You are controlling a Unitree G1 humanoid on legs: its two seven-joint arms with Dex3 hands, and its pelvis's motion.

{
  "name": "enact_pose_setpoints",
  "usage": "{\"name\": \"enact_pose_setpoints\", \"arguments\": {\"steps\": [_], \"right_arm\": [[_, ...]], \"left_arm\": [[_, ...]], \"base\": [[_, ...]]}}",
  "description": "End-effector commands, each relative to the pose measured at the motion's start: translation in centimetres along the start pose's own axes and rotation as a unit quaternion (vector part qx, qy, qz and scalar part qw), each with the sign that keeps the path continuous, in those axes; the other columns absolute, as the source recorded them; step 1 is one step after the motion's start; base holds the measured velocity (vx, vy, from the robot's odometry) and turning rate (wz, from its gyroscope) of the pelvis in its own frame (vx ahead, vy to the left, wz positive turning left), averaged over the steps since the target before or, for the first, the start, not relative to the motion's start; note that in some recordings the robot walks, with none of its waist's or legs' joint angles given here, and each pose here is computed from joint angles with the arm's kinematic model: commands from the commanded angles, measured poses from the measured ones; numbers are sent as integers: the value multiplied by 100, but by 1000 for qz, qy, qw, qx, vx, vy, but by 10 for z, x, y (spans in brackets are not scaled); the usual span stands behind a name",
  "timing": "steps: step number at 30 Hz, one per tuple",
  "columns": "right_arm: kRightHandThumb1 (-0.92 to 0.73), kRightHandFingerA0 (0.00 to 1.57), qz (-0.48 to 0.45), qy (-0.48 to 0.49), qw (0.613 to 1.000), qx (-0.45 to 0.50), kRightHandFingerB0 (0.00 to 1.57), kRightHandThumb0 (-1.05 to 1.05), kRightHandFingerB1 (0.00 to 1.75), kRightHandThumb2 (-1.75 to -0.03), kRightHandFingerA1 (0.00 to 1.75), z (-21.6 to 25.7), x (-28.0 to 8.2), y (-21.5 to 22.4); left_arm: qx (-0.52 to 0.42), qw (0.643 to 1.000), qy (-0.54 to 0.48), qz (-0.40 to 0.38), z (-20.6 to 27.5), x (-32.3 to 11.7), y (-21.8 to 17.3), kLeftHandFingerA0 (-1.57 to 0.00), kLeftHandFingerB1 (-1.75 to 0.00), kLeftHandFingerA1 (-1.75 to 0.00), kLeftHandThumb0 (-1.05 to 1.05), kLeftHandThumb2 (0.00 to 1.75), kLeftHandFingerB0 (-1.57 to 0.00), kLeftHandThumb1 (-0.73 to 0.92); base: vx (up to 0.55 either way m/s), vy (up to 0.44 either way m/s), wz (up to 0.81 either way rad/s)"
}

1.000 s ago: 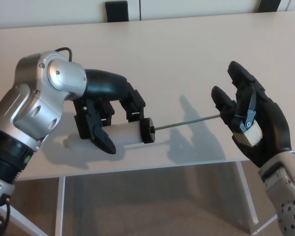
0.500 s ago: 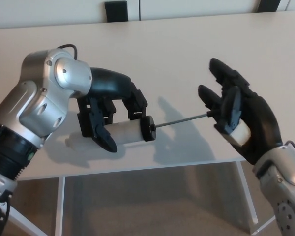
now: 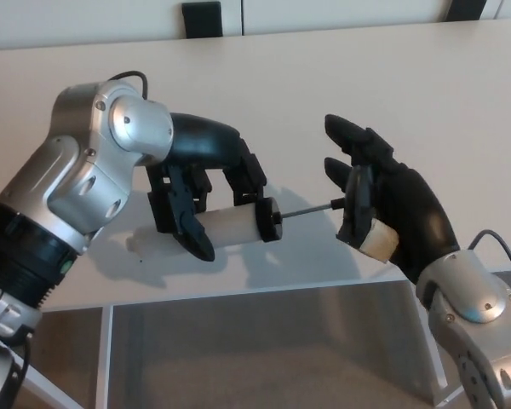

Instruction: The robot walks towards a desk on which an air pump is kept in the middle. It lifts it up and holds it with its left hand and uses its right hand to compress it by pushing its handle inwards.

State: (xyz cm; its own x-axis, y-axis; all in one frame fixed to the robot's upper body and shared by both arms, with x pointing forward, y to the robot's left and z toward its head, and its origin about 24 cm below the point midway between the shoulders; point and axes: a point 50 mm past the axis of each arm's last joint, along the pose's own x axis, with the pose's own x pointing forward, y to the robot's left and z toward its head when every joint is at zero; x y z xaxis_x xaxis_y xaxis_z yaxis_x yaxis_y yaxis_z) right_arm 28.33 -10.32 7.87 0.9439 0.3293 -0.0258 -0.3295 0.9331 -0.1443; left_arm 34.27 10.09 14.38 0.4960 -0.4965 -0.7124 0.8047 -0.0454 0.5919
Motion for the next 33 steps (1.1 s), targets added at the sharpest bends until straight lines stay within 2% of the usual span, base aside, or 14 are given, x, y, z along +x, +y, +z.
{"name": "enact_pose_setpoints", "arguments": {"steps": [1,2,3,4,8,9,11,16,23,24,25,27,28,33], "right_arm": [[-92,0,-53,-39,996,-58,0,-79,23,-92,26,15,5,2],[-89,0,-61,-44,996,-54,1,-75,29,-128,33,15,5,3],[-89,0,-66,-48,995,-52,1,-75,29,-128,33,16,5,3],[-92,0,-73,-52,995,-49,0,-77,20,-95,28,17,6,3],[-92,0,-91,-61,993,-48,0,-78,21,-99,28,20,8,2],[-91,0,-95,-62,992,-49,0,-79,19,-103,27,20,8,2],[-91,0,-99,-63,992,-49,0,-79,19,-103,27,20,8,2],[-91,0,-108,-66,991,-51,0,-77,18,-102,27,22,10,-1],[-92,0,-119,-67,989,-50,0,-74,19,-94,28,24,11,-4],[-88,0,-120,-67,989,-47,0,-78,21,-109,28,23,11,-4],[-88,0,-120,-67,989,-47,0,-78,21,-109,28,23,11,-4],[-88,0,-122,-67,989,-44,0,-78,21,-108,28,23,11,-5],[-92,0,-122,-67,989,-43,0,-73,19,-92,28,23,11,-5],[-92,0,-120,-70,989,-47,0,-74,19,-93,28,24,12,-7]], "left_arm": [[-18,999,-32,17,13,-2,9,-89,-53,-71,-37,63,-72,77],[-23,999,-36,18,14,-2,10,-82,-46,-57,-40,63,-58,76],[-28,999,-39,18,14,-1,11,-82,-46,-57,-40,63,-58,76],[-32,998,-40,20,15,-1,13,-74,-46,-50,-41,63,-55,76],[-34,998,-34,28,15,0,17,-66,-45,-47,-42,63,-54,77],[-35,998,-32,30,15,1,17,-80,-42,-50,-45,63,-49,81],[-36,998,-32,32,15,1,18,-80,-42,-50,-45,63,-49,81],[-36,998,-39,37,18,1,22,-69,-45,-50,-44,64,-50,82],[-40,997,-39,44,21,3,25,-84,-42,-58,-43,65,-47,82],[-44,997,-41,43,21,3,25,-78,-42,-51,-43,64,-47,84],[-44,997,-41,43,21,3,25,-78,-42,-51,-43,64,-47,84],[-46,997,-46,45,21,3,25,-79,-42,-53,-44,64,-45,83],[-45,997,-45,45,21,3,25,-81,-43,-61,-46,64,-46,82],[-46,997,-44,48,21,3,26,-76,-43,-59,-41,64,-44,80]], "base": [[0,0,0],[0,0,0],[0,0,0],[0,0,0],[0,0,0],[0,0,0],[0,0,0],[0,0,0],[0,0,0],[0,0,0],[0,0,0],[0,0,0],[0,0,0],[0,0,0]]}}
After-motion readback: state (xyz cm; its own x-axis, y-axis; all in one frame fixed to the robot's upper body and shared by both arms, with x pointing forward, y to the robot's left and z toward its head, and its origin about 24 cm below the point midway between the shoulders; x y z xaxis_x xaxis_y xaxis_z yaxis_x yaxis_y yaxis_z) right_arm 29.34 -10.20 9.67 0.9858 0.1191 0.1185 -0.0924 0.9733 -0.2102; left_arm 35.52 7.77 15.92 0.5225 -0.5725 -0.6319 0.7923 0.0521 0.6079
